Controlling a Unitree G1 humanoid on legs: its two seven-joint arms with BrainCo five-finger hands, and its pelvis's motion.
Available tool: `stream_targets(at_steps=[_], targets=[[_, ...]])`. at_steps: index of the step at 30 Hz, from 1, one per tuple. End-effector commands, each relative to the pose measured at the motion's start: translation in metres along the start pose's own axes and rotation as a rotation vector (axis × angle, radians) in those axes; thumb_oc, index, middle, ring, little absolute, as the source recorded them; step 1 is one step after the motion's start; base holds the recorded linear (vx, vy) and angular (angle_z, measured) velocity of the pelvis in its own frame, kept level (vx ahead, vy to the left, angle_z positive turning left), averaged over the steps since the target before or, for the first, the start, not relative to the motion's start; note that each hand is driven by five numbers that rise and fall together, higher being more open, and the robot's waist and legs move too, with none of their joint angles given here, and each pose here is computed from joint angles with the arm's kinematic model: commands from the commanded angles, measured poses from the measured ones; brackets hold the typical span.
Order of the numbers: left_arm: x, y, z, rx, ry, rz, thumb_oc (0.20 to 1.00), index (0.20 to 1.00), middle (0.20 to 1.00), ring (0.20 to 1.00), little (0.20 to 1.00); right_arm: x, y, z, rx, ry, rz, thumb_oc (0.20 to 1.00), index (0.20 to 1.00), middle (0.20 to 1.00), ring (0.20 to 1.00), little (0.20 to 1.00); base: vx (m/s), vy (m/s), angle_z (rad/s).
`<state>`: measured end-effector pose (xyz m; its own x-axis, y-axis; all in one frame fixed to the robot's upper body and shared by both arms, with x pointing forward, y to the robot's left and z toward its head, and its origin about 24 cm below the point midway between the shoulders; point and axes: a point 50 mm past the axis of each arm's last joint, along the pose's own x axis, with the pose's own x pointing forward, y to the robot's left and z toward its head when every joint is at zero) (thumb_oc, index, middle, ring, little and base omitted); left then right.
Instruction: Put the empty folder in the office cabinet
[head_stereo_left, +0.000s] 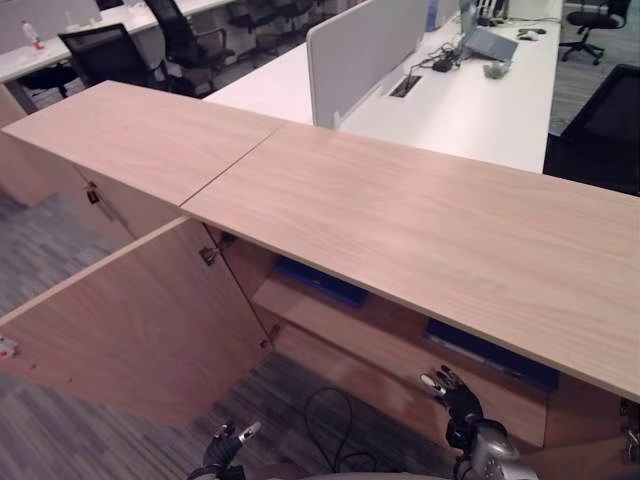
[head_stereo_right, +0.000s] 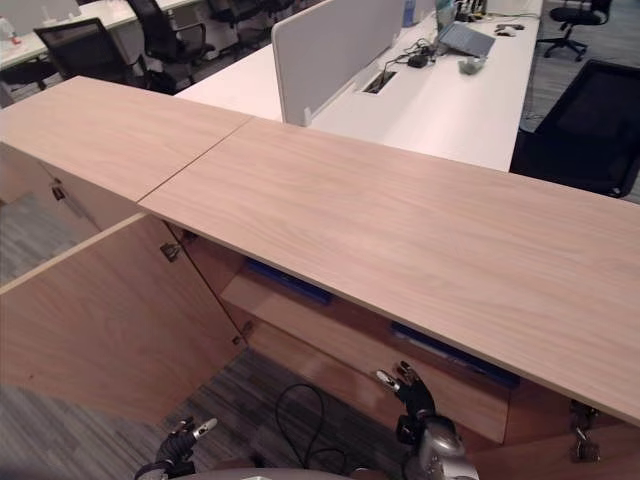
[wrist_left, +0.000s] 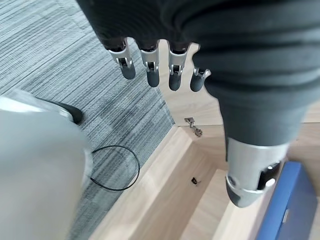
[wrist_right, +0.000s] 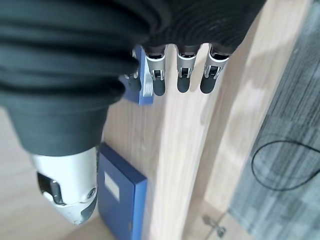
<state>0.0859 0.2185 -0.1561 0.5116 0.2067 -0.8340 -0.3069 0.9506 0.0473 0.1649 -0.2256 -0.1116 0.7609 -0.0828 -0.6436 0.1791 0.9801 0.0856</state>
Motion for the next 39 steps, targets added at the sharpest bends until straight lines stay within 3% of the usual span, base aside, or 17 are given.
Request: stream_targets(at_steps=[1,10,28,33,39], targets=[[0.002,0.008,0.012,0.009,-0.054,0.028,1.0,1.0,1.0,1.0,1.0,0.007,0.011,0.016,0.055,-0.074,0.031,1.0,1.0,1.0,1.0,1.0,-0.1,0.169,-0.39],[0.006,0.011,0.013,0.212,-0.01,-0.004,1.0,1.0,1.0,1.0,1.0,0.005,0.006,0.01,0.156,-0.074,-0.028,1.0,1.0,1.0,1.0,1.0,-0.11,0.191,-0.08],[0.002,0.034,0.002,0.16,0.057,0.102,1.0,1.0,1.0,1.0,1.0,0.003,0.025,0.0,0.204,-0.055,0.021,1.0,1.0,1.0,1.0,1.0,-0.03,0.032,0.14],[0.007,0.028,0.019,0.077,-0.02,0.099,1.0,1.0,1.0,1.0,1.0,0.003,0.024,-0.001,0.211,-0.055,0.02,1.0,1.0,1.0,1.0,1.0,0.0,-0.079,0.6],[0.012,0.002,0.071,0.116,-0.242,-0.013,1.0,1.0,1.0,1.0,1.0,0.006,0.005,0.011,0.016,-0.063,-0.017,1.0,1.0,1.0,1.0,1.0,-0.04,-0.005,1.1]])
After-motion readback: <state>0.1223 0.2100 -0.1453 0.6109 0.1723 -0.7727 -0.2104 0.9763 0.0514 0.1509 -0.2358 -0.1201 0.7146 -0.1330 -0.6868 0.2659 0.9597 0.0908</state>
